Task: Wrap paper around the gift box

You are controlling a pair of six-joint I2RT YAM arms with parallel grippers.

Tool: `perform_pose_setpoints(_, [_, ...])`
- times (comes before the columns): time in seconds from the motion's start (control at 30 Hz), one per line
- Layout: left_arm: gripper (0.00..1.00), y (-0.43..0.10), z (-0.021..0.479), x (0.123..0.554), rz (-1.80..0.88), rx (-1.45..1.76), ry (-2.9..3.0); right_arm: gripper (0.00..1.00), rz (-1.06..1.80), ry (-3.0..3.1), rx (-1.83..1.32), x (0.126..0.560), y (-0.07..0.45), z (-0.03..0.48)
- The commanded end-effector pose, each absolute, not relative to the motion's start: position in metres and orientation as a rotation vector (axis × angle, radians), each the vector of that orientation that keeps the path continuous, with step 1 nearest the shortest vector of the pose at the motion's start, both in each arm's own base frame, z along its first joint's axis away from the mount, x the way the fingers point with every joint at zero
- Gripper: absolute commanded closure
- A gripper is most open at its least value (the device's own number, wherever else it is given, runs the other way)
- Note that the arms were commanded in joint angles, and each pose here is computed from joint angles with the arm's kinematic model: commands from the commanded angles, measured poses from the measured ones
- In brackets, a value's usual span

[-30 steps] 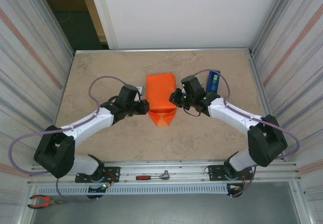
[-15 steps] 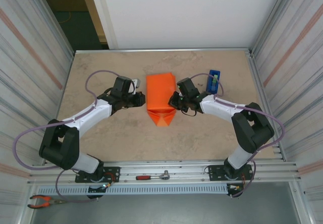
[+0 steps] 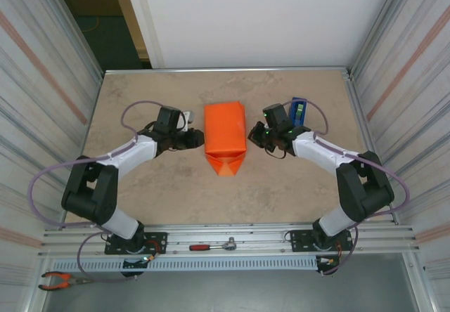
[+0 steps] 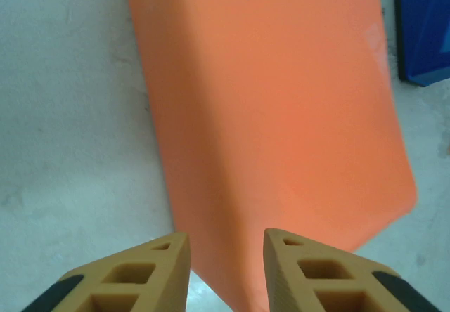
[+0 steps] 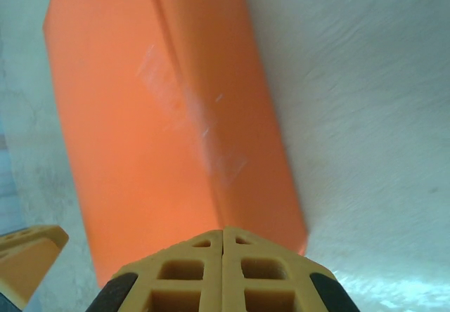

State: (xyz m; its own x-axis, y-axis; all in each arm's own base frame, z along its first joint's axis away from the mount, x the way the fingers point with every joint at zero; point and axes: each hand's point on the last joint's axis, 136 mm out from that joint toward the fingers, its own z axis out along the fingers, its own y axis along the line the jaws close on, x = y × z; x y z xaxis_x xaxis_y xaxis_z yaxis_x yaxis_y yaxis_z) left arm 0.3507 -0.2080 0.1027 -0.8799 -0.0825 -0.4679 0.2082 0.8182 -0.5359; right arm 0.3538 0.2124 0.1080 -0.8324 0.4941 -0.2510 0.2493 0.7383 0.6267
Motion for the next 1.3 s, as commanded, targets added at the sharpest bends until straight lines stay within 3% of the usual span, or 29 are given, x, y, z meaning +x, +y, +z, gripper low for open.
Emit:
perform_pose_setpoints(0.0, [0.56,-0.218,0.124,0.370,-0.872,0.131,2.452,1.00,0.811,2.572,0.597,0.364,0.193,0.103])
perform_pose_setpoints(0.17, [0.46,-0.226,0.120,0.385,-0.897,0.117,2.457,1.00,0.824,2.618,0.603,0.389,0.190,0.087])
perform_pose_setpoints(0.63, [0.47,-0.230,0.101,0.370,-0.916,0.074,2.502,1.00,1.016,2.706,0.454,0.413,0.258,0.063])
perform_pose_setpoints(0.87, [0.46,-0.226,0.107,0.362,-0.873,0.082,2.488,1.00,1.032,2.658,0.477,0.416,0.247,0.073])
perform_pose_setpoints(1.17, [0.43,-0.201,0.133,0.350,-0.801,0.063,2.436,1.00,0.965,2.593,0.518,0.367,0.208,0.092])
perform_pose_setpoints(1.27, [0.48,-0.195,0.132,0.331,-0.813,0.053,2.446,1.00,0.947,2.594,0.497,0.341,0.211,0.091])
